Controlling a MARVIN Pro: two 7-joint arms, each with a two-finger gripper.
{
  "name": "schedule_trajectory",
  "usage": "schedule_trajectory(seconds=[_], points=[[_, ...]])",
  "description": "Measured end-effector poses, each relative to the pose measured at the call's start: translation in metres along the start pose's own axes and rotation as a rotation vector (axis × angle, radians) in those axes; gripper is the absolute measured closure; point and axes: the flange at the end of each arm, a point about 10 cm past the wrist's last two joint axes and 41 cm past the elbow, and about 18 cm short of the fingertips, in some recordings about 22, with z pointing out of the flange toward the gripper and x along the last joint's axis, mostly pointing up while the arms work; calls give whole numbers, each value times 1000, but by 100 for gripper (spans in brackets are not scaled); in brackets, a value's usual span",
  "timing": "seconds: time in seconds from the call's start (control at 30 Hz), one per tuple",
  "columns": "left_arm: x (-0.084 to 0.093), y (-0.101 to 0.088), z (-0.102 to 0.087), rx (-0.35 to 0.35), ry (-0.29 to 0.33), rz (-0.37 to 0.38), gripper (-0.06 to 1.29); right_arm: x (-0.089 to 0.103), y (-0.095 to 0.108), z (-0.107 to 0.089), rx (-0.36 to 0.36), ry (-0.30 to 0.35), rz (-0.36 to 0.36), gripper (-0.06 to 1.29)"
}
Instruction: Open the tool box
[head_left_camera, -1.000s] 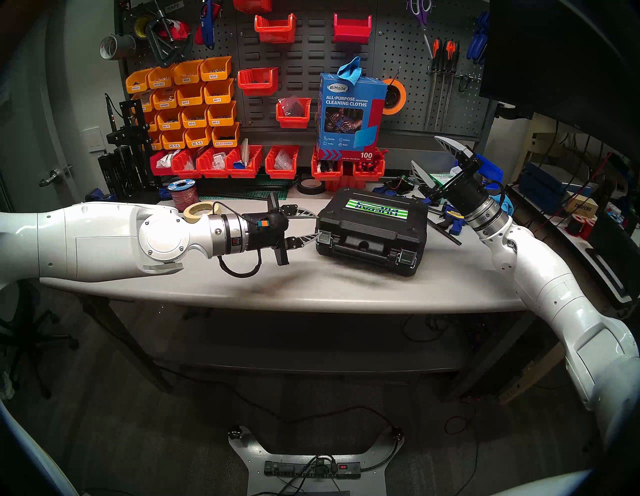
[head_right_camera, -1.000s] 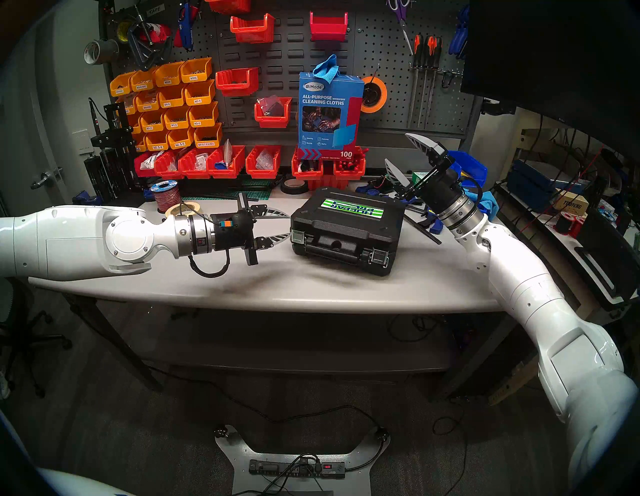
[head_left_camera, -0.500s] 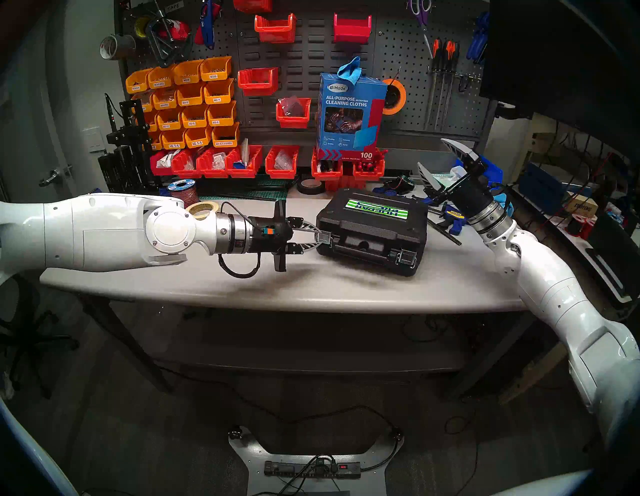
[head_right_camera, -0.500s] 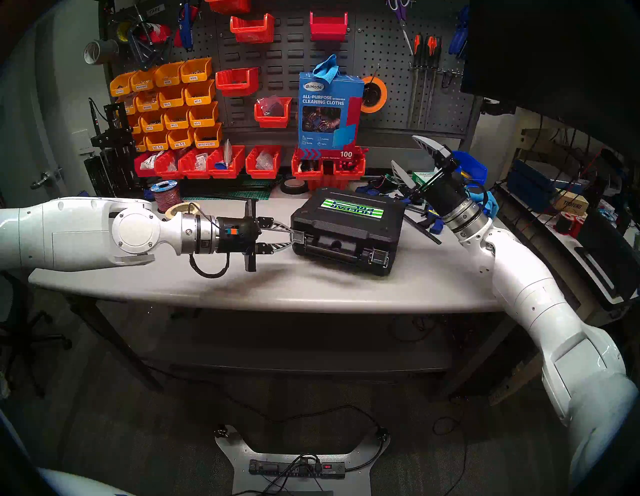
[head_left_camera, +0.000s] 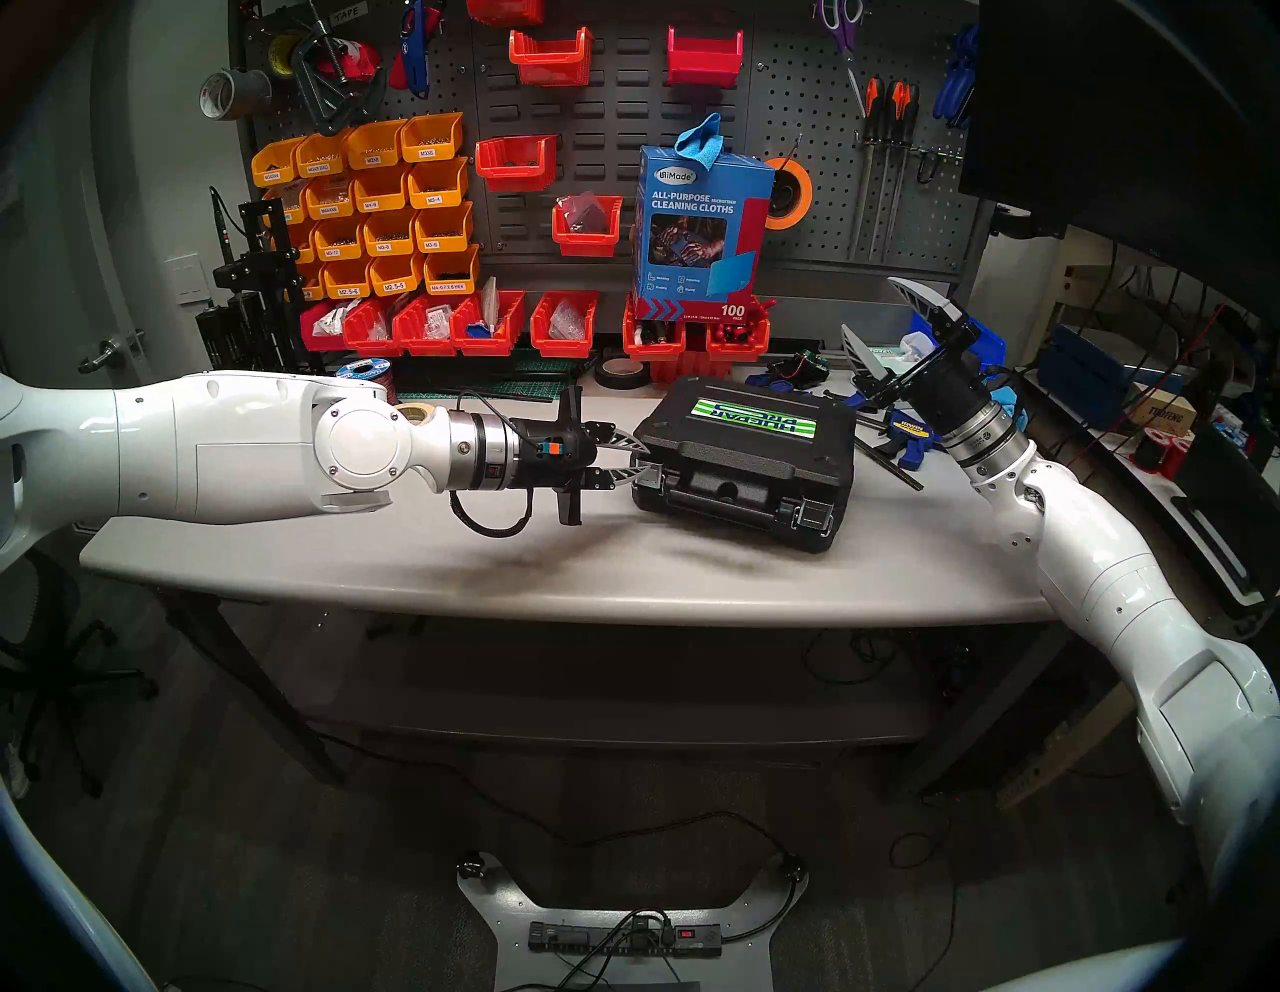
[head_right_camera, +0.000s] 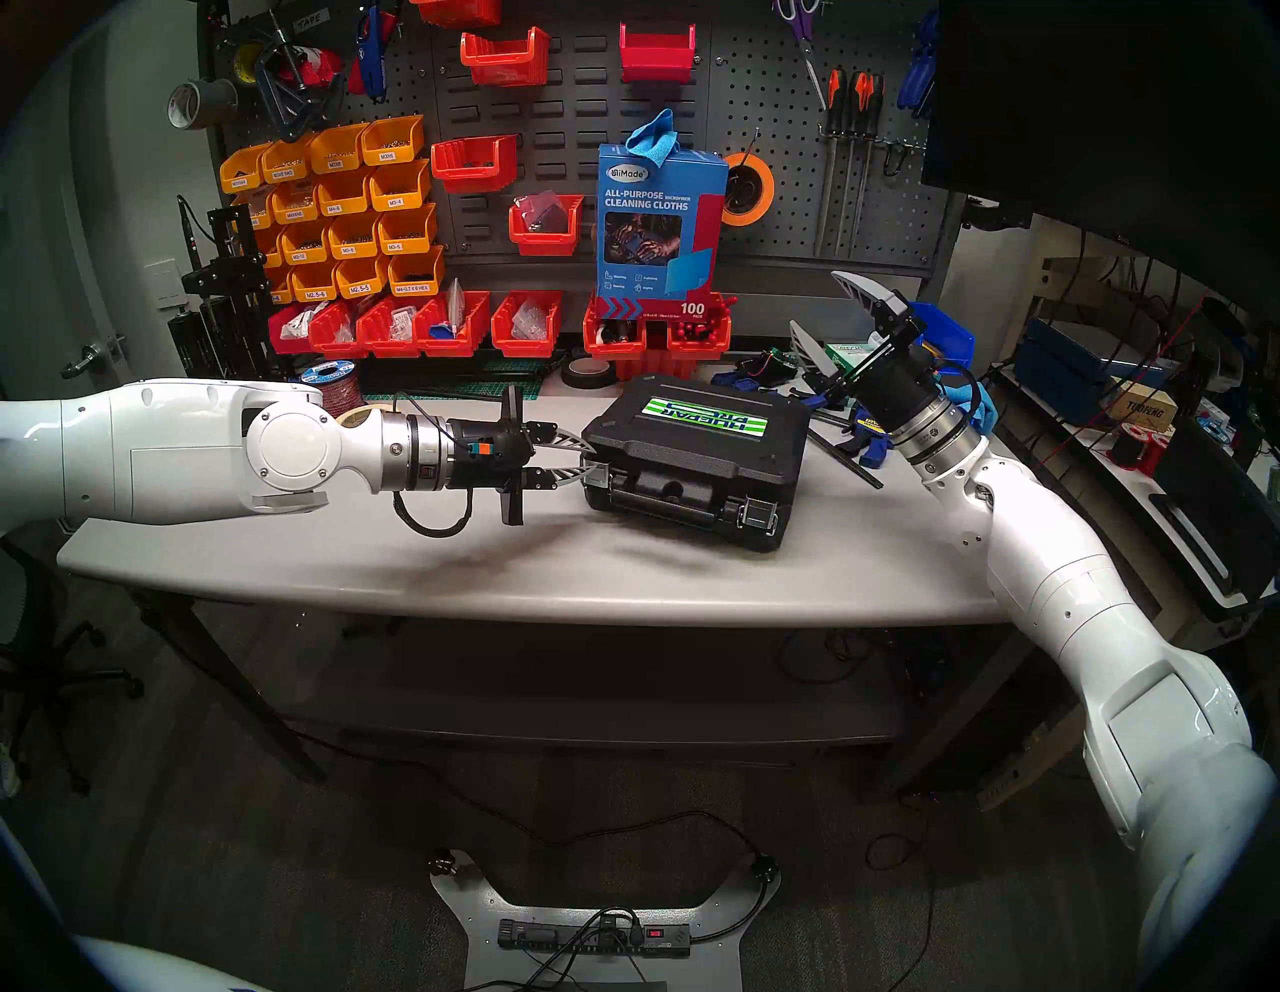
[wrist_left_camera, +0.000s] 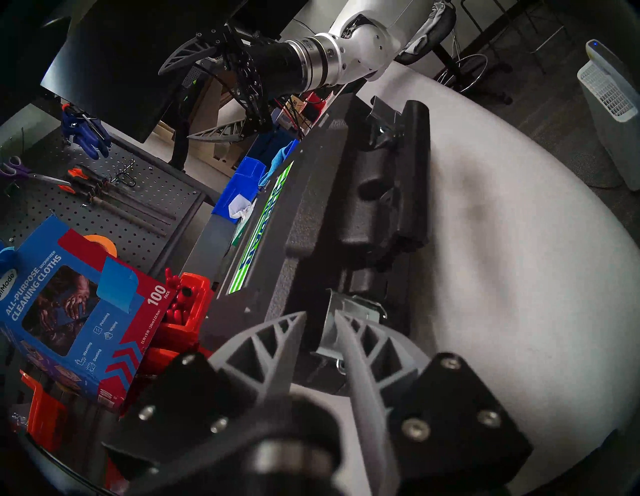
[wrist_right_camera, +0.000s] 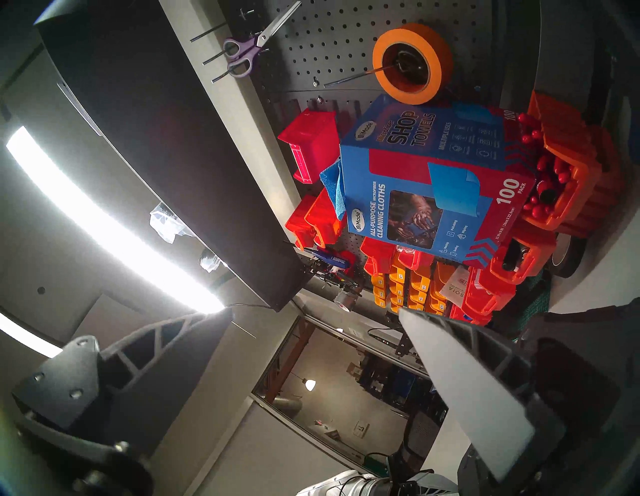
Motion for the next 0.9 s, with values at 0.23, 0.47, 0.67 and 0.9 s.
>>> schedule_trajectory(seconds=[0.23,0.47,0.67,0.9], points=[[5,1,8,-26,13,10,85,2,0,-1,-2,5,1,-2],[5,6,10,-73,1,35,85,3,-1,0,-2,1,-3,-2],[-3,-1,8,-72,-25,56,85,3,-1,0,-3,1,-4,-2],[-7,-14,8,-39,-36,65,90,4,-1,0,-4,0,-2,-2]])
